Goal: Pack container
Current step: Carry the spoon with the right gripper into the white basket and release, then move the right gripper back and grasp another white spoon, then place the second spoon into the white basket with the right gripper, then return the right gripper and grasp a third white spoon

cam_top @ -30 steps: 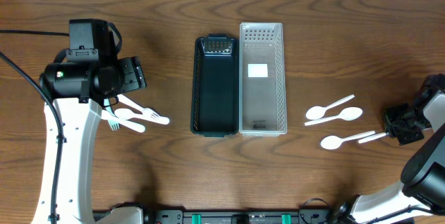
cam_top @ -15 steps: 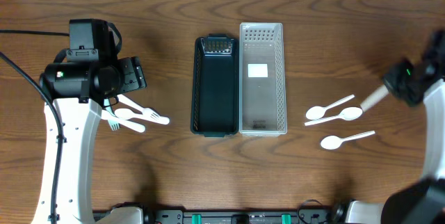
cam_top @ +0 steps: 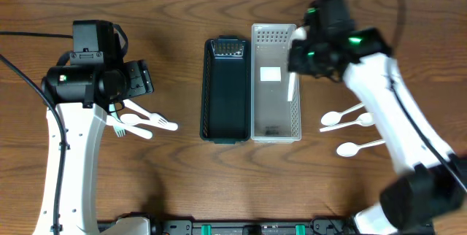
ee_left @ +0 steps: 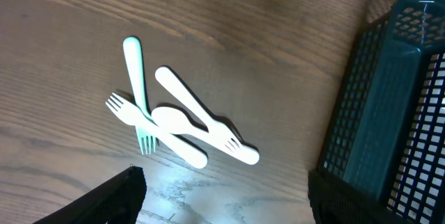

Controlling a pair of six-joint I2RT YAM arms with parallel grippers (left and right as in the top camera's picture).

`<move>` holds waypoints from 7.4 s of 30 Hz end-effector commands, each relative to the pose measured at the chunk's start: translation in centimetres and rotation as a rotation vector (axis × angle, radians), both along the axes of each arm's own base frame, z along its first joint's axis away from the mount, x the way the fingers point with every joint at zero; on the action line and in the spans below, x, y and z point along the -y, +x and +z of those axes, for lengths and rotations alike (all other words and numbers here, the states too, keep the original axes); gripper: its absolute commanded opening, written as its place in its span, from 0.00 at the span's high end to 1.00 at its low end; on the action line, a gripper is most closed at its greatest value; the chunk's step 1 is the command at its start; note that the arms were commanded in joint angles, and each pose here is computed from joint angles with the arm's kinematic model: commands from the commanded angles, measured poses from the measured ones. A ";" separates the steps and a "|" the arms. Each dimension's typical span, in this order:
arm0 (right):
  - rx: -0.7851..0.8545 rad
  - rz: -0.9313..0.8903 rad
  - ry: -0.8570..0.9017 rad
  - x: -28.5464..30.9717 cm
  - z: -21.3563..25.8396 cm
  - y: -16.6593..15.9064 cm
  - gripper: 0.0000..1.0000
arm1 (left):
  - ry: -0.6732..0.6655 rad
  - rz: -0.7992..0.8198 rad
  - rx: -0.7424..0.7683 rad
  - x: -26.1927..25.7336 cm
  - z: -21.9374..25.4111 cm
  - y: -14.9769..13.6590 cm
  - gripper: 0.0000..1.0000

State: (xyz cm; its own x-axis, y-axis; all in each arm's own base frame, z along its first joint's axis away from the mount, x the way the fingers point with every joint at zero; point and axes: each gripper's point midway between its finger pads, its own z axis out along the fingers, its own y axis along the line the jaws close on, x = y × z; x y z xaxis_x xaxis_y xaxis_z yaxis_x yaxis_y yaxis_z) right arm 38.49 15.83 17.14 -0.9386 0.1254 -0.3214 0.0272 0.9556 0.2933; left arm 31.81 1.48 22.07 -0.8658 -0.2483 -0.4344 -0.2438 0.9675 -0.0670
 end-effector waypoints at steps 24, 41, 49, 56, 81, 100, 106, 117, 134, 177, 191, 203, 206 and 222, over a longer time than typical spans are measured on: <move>-0.021 -0.048 -0.293 1.9 0.3 3.4 0.60 | 0.002 0.000 -0.010 -0.1 -0.2 0.0 0.22; -0.229 -1.200 -0.128 21.7 8.7 -8.3 0.38 | 0.002 0.001 -0.011 -0.1 -0.3 0.0 0.21; -0.481 -1.325 -0.182 21.9 -1.2 -11.5 0.34 | 0.002 0.000 -0.011 -0.1 -0.3 0.0 0.21; -0.529 -1.307 -0.213 21.8 -8.7 -13.1 0.36 | 0.002 0.000 -0.018 -0.1 -0.3 -0.2 0.21; -0.512 -1.241 -0.210 21.2 -19.0 -17.1 0.60 | 0.002 0.000 -0.019 -0.1 -0.3 -0.2 0.21; -0.521 -1.119 -0.180 20.2 -20.1 -17.7 0.99 | 0.002 0.001 -0.026 0.0 -0.4 -0.3 0.21; -0.339 -0.972 -0.116 20.1 -14.5 -13.3 0.99 | 0.002 0.001 -0.026 0.0 -0.4 -0.3 0.21; 0.150 -0.378 -0.006 11.7 6.0 -3.3 0.99 | 0.002 0.001 -0.026 0.0 -0.4 -0.3 0.20; -0.187 0.139 -0.197 1.2 -3.3 0.6 0.99 | 0.002 0.001 -0.026 0.0 -0.4 -0.3 0.21; -0.089 -0.979 -0.157 18.6 11.6 -3.7 0.54 | 0.001 0.000 -0.076 -0.1 -1.9 0.2 0.21; -0.364 -1.190 -0.195 22.1 2.5 -7.3 0.44 | 0.000 0.000 -0.082 -0.1 -2.0 0.0 0.20; -0.444 -1.177 -0.249 22.0 -9.5 -9.2 0.48 | 0.001 0.000 -0.075 -0.1 -1.9 0.2 0.21; -0.448 -1.176 -0.251 21.9 -11.2 -9.7 0.47 | 0.001 0.000 -0.065 -0.1 -1.8 0.4 0.20; -0.364 -1.069 -0.185 21.2 -17.8 -9.8 0.49 | 0.001 0.001 -0.049 -0.1 -1.7 0.8 0.21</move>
